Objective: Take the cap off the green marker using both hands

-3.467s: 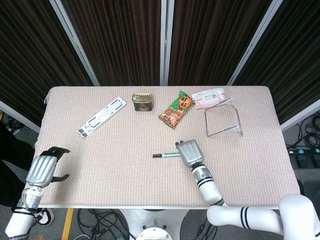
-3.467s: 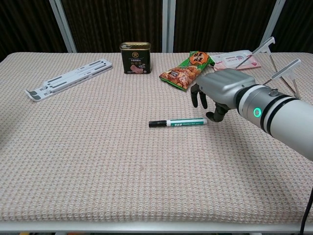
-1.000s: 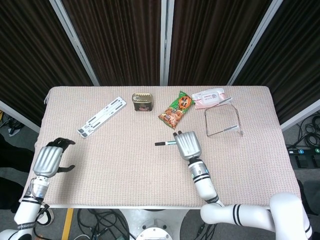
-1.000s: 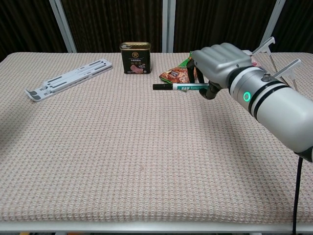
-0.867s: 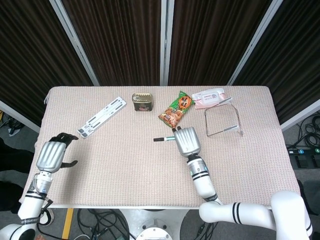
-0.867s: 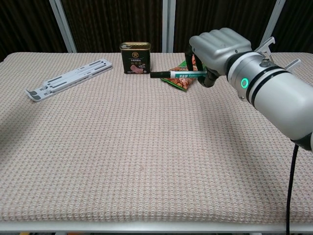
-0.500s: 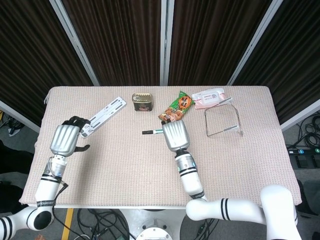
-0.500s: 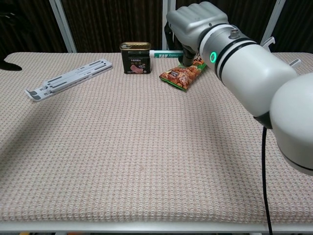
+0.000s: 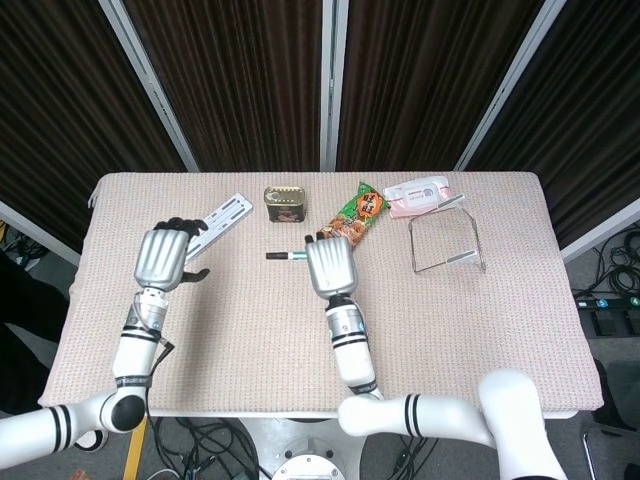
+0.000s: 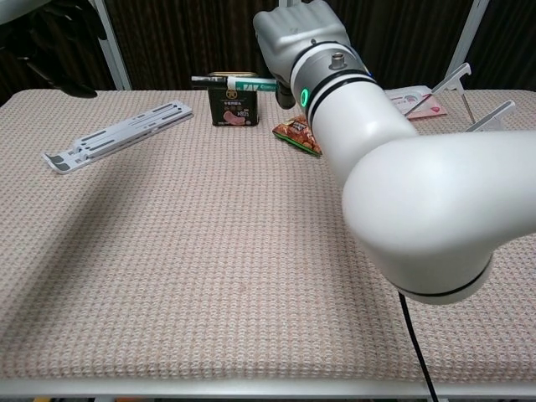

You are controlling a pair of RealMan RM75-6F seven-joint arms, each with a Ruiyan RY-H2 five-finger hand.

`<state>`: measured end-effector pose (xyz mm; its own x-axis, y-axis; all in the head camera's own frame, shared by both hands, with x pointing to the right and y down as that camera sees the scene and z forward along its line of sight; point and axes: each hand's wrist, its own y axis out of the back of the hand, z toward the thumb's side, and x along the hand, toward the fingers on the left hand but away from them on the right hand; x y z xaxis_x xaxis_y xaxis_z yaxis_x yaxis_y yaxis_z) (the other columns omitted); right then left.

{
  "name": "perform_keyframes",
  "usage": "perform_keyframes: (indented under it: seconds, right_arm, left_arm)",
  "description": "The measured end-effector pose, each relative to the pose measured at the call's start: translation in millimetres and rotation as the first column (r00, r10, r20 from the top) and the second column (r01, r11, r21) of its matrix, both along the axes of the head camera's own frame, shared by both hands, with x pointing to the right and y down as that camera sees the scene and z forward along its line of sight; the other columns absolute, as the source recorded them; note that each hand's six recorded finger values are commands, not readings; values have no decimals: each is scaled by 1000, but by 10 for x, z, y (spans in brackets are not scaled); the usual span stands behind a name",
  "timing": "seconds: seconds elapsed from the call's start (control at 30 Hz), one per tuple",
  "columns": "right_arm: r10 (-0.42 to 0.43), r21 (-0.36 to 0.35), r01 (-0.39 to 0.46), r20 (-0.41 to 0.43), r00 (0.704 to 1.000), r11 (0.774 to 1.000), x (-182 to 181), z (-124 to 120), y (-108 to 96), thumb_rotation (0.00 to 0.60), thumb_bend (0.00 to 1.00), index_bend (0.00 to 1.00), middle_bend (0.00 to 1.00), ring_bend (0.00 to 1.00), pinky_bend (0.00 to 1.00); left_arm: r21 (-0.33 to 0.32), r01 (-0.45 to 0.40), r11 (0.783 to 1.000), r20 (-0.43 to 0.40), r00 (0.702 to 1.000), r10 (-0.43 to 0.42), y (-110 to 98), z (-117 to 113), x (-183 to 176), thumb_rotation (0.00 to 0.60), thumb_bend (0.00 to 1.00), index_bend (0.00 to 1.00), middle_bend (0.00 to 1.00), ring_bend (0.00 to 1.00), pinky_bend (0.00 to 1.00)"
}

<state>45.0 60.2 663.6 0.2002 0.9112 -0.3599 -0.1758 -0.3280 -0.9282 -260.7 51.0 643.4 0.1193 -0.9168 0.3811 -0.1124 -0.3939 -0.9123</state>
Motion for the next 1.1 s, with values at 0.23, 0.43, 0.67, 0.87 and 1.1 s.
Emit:
perform_keyframes:
  seconds: [0.23,0.43,0.67,0.87,1.1]
  right_arm:
    - [18,21,-19,11,1000,1000,-127,-2,26,600,331,655,667,672,765]
    - [31,30,-31,9,999,999,-159,23,28,600,334,655,669,672,765]
    - [48,40,-48,-7,999,998,-158,64,10,600,334,658,673,671,765]
    - [39,39,-38,-15,999,999,-216,131,36,600,335,658,673,671,765]
    - [34,39,-33,-18,999,999,-298,183,69,600,335,658,673,671,765]
  left_arm:
    - [-5,17,1000,20,1000,-17,-118,84,293,600,39,371,415,361,422]
    - [-13,31,999,22,999,-31,-121,164,475,600,53,404,445,389,436]
    - [-59,79,995,39,996,-76,-71,228,598,600,70,437,480,418,457]
    - [-88,103,991,54,994,-99,-80,241,783,600,131,448,489,427,465]
    - [-77,93,993,79,993,-87,-132,208,926,600,181,480,518,454,491]
